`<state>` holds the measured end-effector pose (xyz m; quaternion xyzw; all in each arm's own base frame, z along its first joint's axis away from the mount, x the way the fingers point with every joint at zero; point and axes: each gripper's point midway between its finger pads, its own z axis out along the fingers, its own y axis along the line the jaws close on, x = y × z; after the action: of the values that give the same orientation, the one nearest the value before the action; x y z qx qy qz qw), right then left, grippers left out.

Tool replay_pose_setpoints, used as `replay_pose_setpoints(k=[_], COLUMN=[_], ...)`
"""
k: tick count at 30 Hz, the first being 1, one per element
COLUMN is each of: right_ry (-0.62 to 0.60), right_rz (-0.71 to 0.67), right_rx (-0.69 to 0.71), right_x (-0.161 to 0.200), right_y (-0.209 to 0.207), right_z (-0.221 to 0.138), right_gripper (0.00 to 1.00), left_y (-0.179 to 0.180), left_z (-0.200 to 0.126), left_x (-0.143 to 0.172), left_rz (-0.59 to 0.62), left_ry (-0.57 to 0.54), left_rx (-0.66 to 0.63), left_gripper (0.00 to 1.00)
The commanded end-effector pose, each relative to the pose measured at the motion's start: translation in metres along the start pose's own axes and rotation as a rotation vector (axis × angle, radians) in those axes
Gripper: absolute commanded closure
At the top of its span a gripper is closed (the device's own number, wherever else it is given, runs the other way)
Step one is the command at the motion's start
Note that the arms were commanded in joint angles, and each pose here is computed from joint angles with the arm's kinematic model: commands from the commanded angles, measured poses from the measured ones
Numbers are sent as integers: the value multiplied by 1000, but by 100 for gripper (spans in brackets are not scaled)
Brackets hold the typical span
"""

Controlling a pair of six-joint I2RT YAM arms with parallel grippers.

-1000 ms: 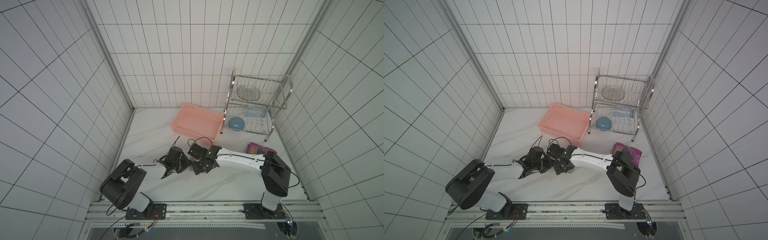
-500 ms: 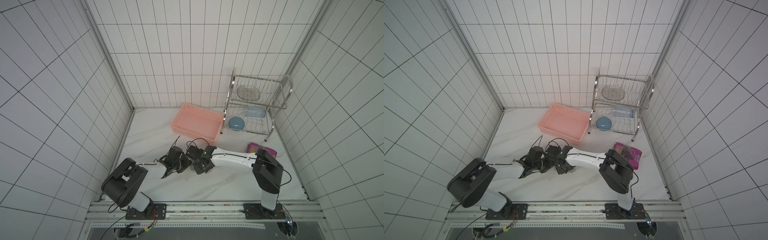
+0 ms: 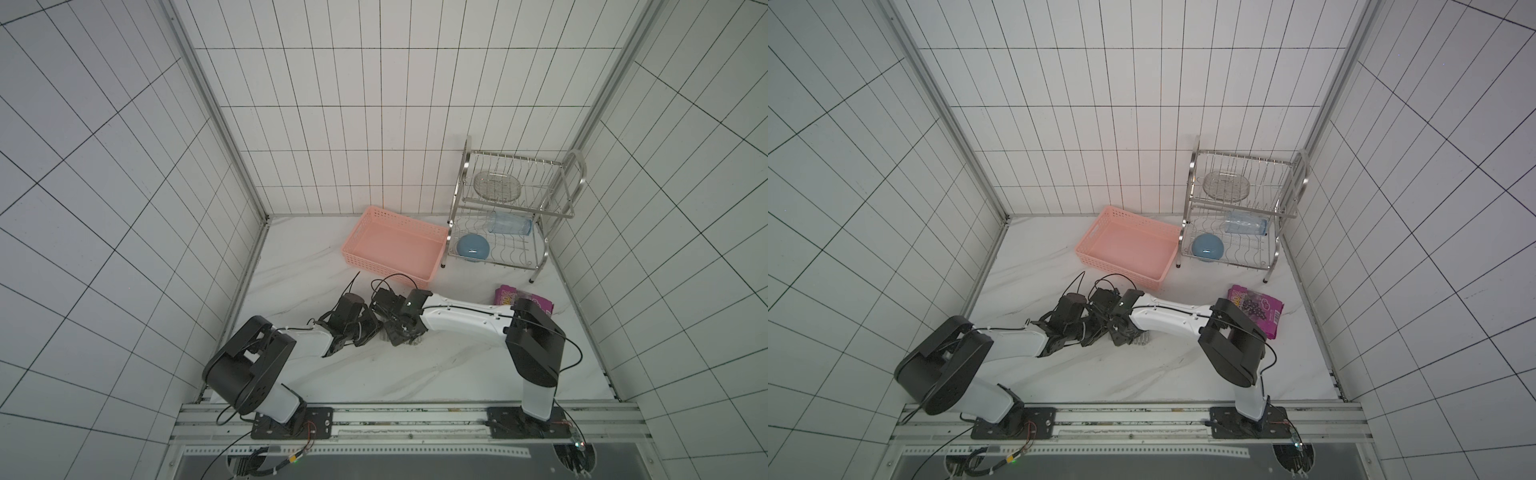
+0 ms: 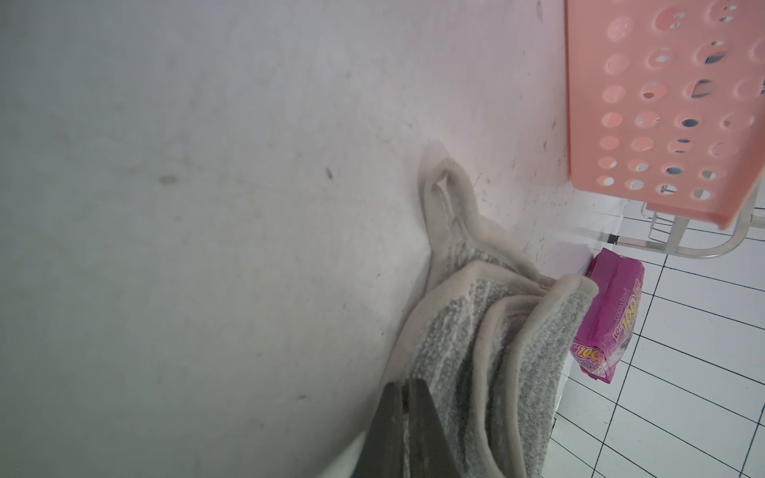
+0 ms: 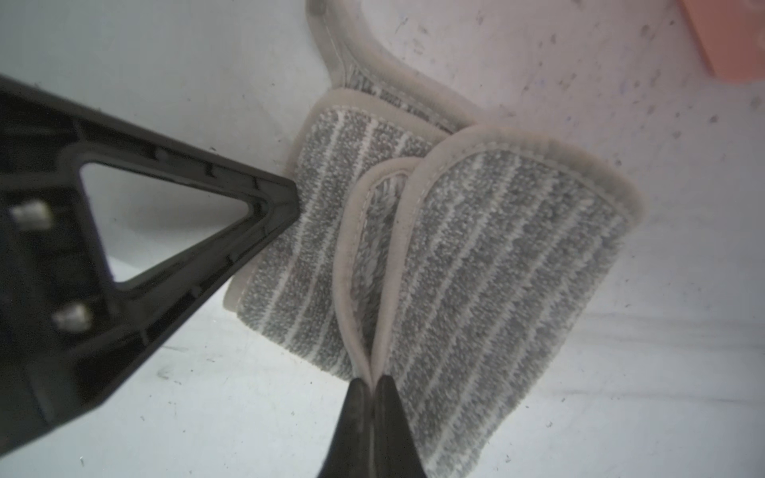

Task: Fold the square dishcloth
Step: Smooth out the cleaning item at the center of the board.

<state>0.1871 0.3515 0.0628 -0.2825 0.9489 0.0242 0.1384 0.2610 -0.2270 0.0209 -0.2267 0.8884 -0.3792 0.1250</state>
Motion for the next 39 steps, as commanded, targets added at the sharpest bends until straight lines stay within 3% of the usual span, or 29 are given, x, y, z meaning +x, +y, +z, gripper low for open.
replay_pose_setpoints(k=[1,7,20,29,39], right_ry=[-89,-122,-71,1,3], right_rz=[14,0,-62,-22,-19], right_rx=[-44,-55,-158,-142,-178], right_x=[-22,-34,-30,-18,-17], right_y=[6,11,37,24,30], right_z=[-29,-32,-6,19,20], right_gripper=[100,100,100,99,91], left_y=[19,17,24,35,29], left_z=[2,2,0,-7,-25], left_x=[9,9,6,1,-9], left_rz=[-21,-21,-12,-30,-14], left_ry=[29,27,13,-18,-83], left_rx=[-51,-47,-81,-124,-155], left_gripper=[91,91,91,90,81])
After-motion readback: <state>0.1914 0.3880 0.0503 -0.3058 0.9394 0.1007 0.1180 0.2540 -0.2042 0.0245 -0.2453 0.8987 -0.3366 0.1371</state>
